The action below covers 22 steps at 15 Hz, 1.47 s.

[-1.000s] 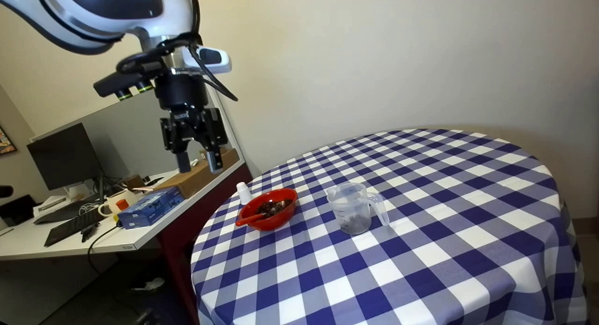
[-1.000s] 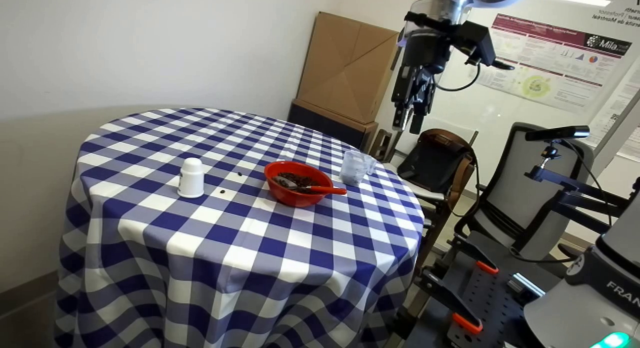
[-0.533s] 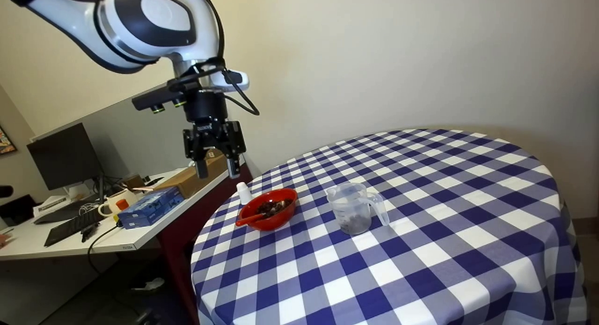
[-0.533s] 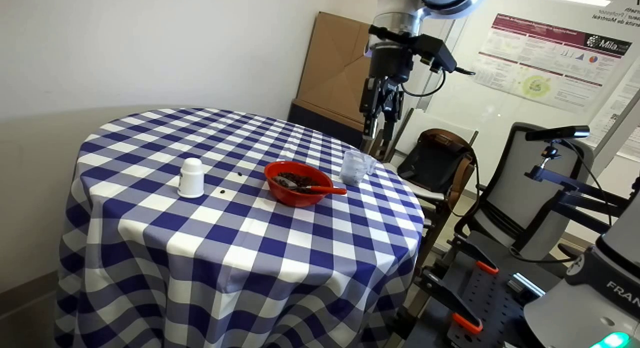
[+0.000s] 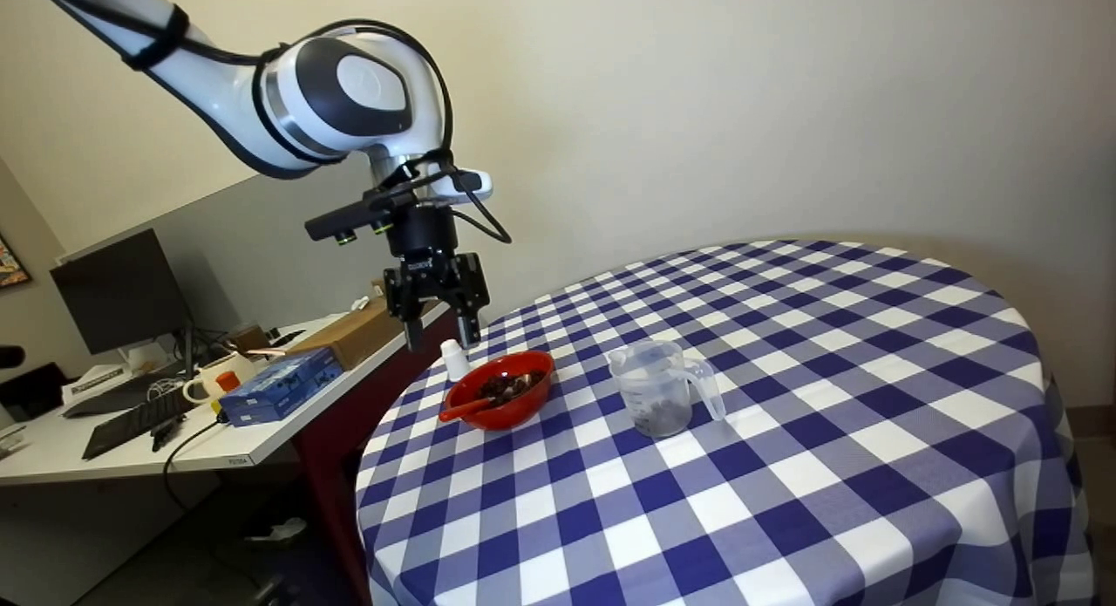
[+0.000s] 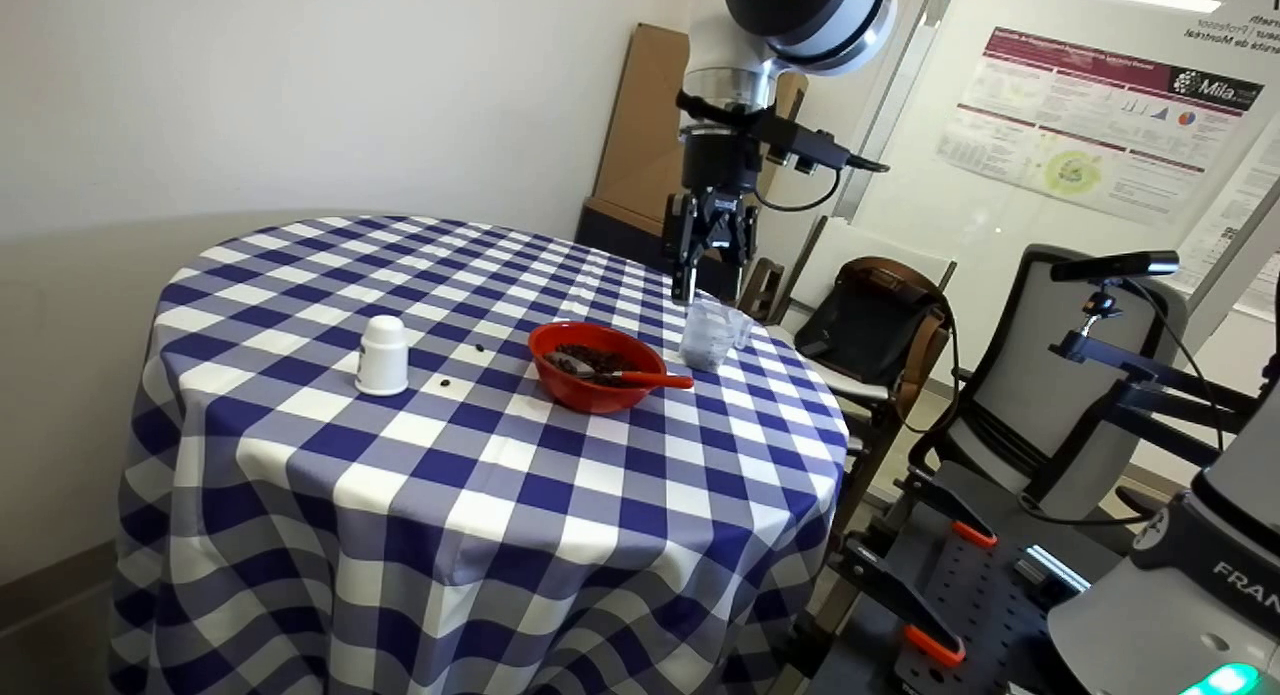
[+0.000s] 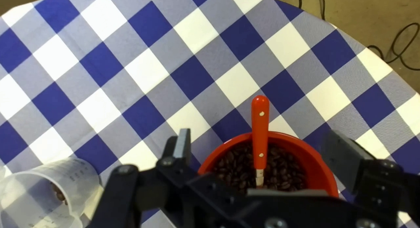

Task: Use the spoon to scoop some of the contents in the red bowl into the clear jug

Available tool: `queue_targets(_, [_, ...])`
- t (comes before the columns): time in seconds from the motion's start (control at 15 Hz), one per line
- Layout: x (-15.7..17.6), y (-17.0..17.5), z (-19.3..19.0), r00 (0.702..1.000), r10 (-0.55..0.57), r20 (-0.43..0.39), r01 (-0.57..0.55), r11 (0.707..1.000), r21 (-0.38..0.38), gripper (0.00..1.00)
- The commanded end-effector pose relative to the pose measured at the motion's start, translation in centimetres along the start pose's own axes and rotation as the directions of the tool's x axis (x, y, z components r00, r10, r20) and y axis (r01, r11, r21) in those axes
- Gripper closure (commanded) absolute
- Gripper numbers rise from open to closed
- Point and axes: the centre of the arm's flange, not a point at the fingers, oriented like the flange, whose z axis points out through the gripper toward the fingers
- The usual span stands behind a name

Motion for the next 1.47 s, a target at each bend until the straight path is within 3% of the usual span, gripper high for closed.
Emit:
queue_targets(0.0, [2.0,-1.9,1.4,1.0,0.021,0.023,-0.02,1.0,-0.009,0.0])
queue_targets(1.13, [3.4,-3.3,6.8,0.996,0.067,0.062,-0.06,0.993,-0.097,0.0])
queue_targets(1.27, [3.4,-3.4,7.1,0.996,0.063,0.066,-0.056,0.993,-0.1,0.09])
queue_targets(1.33, [3.4,-3.4,7.3,0.996,0.061,0.069,-0.054,0.993,-0.101,0.27])
queue_targets(1.4, [3.4,-3.4,7.4,0.996,0.059,0.07,-0.052,0.993,-0.103,0.32])
